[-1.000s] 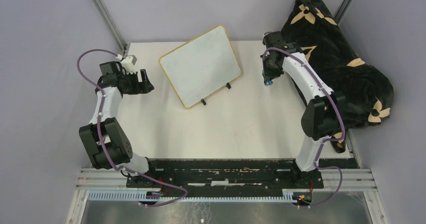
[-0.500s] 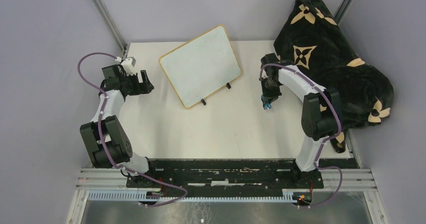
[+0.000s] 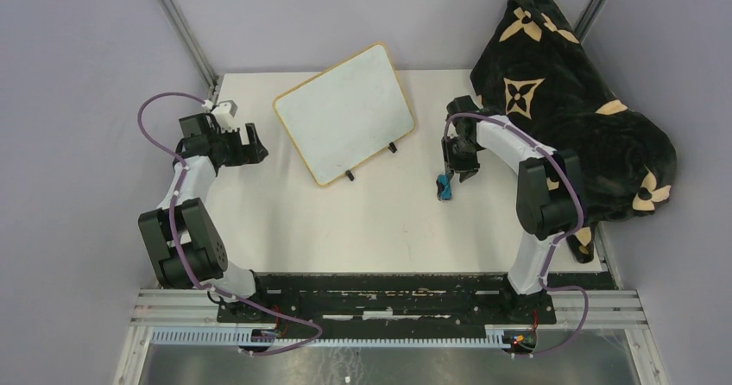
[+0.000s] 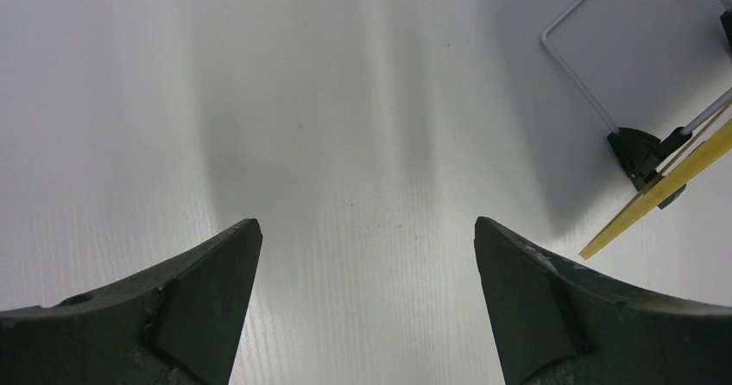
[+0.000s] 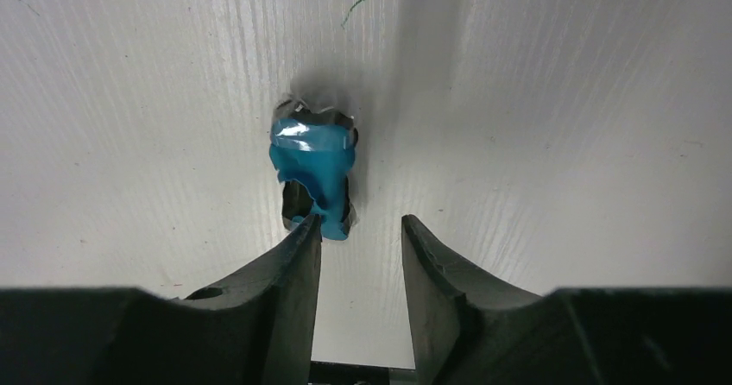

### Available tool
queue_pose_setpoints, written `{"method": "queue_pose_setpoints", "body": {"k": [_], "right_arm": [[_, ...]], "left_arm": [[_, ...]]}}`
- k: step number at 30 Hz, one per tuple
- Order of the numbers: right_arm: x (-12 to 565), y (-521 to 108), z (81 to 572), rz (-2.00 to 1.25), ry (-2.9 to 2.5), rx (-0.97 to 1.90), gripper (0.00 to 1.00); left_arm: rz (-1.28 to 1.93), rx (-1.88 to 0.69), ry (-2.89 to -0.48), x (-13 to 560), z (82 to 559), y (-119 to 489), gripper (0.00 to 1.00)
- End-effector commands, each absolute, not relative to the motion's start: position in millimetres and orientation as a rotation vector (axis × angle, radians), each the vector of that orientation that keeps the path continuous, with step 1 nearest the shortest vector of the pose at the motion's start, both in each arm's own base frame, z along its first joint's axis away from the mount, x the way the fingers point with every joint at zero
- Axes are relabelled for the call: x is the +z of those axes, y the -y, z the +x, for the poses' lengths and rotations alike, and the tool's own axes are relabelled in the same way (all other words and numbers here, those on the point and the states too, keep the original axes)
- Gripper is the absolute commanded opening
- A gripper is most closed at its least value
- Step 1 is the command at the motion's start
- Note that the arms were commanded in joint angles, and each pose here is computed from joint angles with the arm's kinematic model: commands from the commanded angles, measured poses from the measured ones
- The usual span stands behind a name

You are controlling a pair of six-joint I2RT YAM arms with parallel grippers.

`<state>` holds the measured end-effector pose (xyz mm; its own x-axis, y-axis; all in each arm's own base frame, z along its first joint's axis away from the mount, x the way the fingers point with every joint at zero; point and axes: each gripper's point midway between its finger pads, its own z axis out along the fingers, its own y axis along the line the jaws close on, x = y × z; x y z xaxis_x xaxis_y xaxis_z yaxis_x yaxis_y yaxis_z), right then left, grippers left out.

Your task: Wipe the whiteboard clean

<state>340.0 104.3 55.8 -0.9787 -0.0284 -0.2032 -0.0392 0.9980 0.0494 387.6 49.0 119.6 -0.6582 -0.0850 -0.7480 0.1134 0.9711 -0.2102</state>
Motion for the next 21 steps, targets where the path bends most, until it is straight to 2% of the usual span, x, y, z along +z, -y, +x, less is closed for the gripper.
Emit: {"method": "queue_pose_setpoints", "body": {"k": [1, 7, 21], "right_arm": [[68, -112, 352, -0.021, -2.889, 0.145, 0.47], [83, -105, 363, 0.012, -2.8, 0.088, 0.47], [175, -105, 405, 0.036, -2.444, 0.124, 0.49]], "left_arm": [[0.05, -0.311, -2.216, 132, 393, -45, 0.98], [0.032, -0.319, -2.211, 135, 395, -45, 0.99], [-0.053, -0.192, -2.202, 144, 403, -67, 0.99]]}}
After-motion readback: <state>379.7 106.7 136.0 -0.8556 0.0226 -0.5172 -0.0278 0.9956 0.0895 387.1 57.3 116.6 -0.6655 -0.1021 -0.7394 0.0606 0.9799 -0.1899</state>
